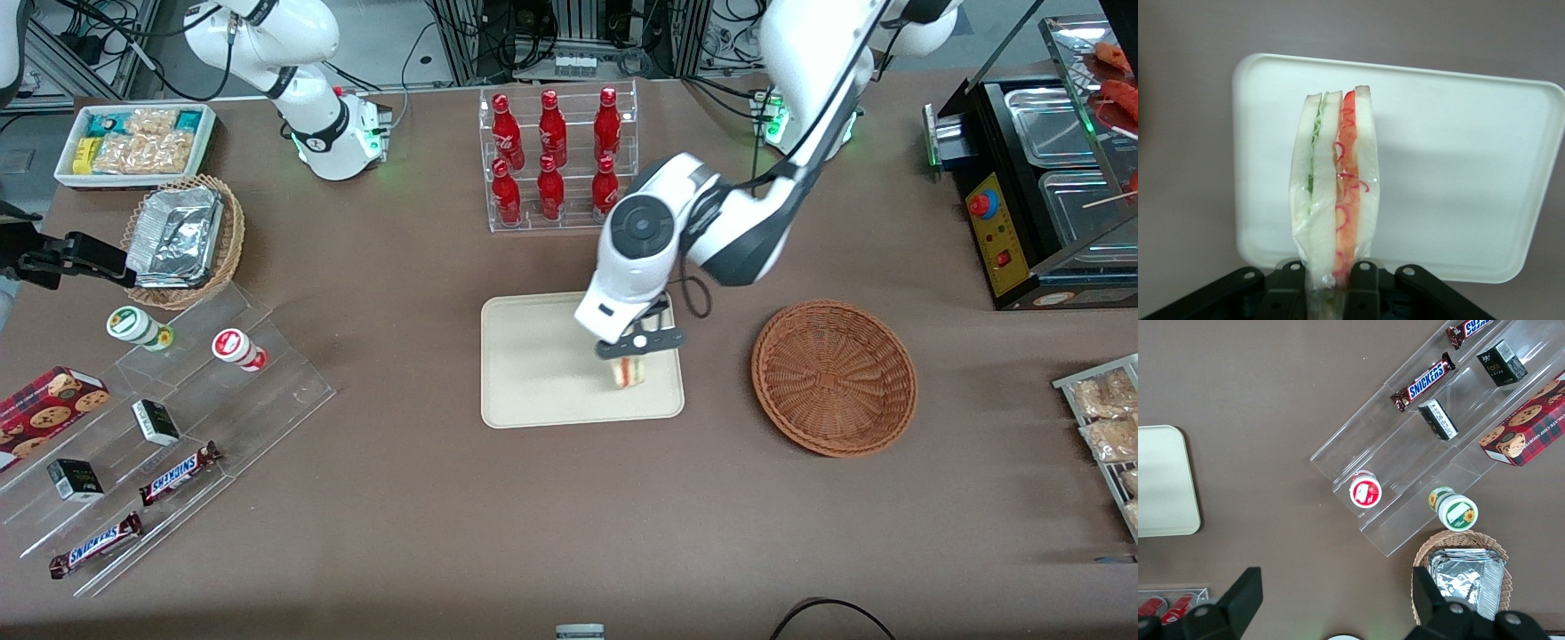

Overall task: Place sandwich from basket to tray
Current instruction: 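Lift the sandwich and carry it over the beige tray, lowering it, then open the left gripper to release the sandwich on the tray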

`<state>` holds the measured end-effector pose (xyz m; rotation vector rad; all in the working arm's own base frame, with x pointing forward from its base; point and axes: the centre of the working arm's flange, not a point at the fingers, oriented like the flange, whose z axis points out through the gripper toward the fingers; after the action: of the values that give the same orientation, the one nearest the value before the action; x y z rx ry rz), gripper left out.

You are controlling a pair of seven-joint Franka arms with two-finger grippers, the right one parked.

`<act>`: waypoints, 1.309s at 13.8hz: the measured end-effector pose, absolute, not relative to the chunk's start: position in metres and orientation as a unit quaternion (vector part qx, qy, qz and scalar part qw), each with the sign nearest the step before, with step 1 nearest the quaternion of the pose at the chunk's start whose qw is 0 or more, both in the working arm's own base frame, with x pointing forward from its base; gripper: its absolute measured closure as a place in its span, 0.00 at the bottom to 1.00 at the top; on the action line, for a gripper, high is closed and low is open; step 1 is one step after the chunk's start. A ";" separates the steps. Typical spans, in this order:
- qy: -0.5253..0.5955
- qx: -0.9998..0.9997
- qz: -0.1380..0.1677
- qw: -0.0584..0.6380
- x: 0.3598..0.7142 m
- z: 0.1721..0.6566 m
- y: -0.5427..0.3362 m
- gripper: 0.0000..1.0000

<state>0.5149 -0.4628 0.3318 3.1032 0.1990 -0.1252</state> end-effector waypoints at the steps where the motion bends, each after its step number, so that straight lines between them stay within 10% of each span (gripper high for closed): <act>1: 0.050 0.998 -0.035 0.017 0.508 0.316 -0.479 0.84; 11: 0.040 0.999 -0.028 -0.010 0.479 0.243 -0.515 0.84; 18: 0.045 0.998 -0.034 -0.018 0.470 0.237 -0.522 0.20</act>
<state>0.4703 -0.5223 0.2375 3.1728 0.1435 -0.1073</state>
